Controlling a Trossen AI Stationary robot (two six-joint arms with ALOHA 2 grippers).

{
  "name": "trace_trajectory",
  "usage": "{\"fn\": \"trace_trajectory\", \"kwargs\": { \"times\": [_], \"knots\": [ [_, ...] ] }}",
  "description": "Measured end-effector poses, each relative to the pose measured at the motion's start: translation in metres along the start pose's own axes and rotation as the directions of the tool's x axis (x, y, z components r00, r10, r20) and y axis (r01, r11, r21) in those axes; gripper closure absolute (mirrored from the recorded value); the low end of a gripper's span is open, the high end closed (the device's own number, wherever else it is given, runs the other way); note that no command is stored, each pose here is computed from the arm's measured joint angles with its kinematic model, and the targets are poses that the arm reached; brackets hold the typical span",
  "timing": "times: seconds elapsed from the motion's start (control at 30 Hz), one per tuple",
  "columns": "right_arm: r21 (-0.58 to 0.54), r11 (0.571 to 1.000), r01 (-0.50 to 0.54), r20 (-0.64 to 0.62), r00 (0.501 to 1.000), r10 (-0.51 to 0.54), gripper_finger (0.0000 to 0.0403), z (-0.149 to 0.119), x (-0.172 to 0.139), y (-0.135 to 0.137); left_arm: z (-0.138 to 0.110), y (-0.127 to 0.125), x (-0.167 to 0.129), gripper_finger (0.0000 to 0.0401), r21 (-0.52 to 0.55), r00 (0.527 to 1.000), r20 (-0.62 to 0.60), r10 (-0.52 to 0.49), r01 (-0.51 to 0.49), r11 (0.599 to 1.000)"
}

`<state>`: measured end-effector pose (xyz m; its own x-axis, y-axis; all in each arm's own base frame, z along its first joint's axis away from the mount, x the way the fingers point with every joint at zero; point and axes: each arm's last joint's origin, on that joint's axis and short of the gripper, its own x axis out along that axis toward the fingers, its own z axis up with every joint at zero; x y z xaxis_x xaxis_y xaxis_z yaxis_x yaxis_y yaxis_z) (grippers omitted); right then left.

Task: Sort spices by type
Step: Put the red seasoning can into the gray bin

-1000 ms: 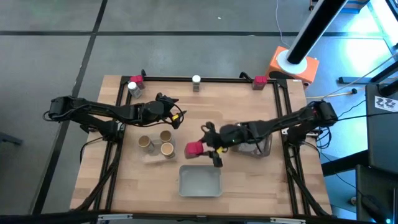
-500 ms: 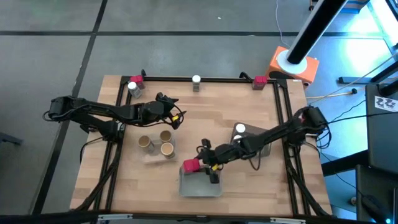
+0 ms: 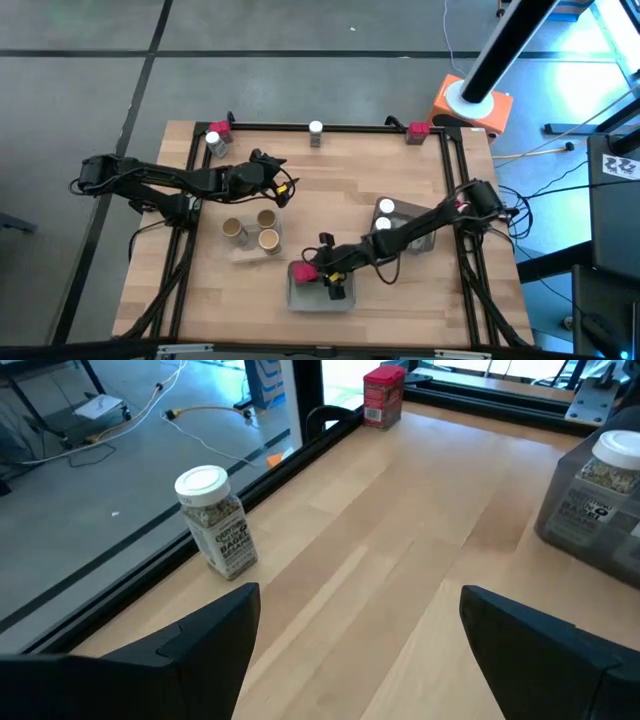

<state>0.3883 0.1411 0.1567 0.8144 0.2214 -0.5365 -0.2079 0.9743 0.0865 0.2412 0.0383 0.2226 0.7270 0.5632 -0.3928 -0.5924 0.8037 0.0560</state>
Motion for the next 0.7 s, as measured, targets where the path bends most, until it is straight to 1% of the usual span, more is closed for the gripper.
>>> {"fn": "trace_trajectory", "kwargs": {
  "times": [0.07, 0.23, 0.37, 0.47, 0.7],
  "knots": [
    [-0.001, 1.0, 0.009, -0.028, 1.0, -0.009, 0.0214, -0.0059, 0.0026, -0.0008, 0.0, 0.0, 0.0, 0.0074, 0.003, 1.0, 0.0, 0.0, 0.0, 1.0],
    [-0.006, 1.0, 0.011, -0.041, 0.999, -0.011, 0.0214, -0.0073, 0.003, -0.0012, 0.0, 0.0, 0.0, 0.0074, 0.004, 1.0, 0.0, 0.0, 0.0, 1.0],
    [-0.003, 1.0, 0.019, -0.035, 0.999, -0.019, 0.0212, -0.0068, 0.003, -0.0013, 0.0, 0.0, 0.0, 0.0074, 0.004, 1.0, 0.0, 0.0, 0.0, 1.0],
    [-0.004, 1.0, 0.018, -0.035, 0.999, -0.018, 0.0204, -0.0068, 0.003, -0.0013, 0.0, 0.0, 0.0, 0.0074, 0.004, 1.0, 0.0, 0.0, 0.0, 1.0],
    [-0.031, 0.999, 0.028, -0.032, 0.999, -0.029, 0.0195, -0.0076, 0.0042, -0.0017, 0.0, 0.0, 0.0, 0.0074, 0.004, 1.0, 0.0, 0.0, 0.0, 1.0]
  ]
}}
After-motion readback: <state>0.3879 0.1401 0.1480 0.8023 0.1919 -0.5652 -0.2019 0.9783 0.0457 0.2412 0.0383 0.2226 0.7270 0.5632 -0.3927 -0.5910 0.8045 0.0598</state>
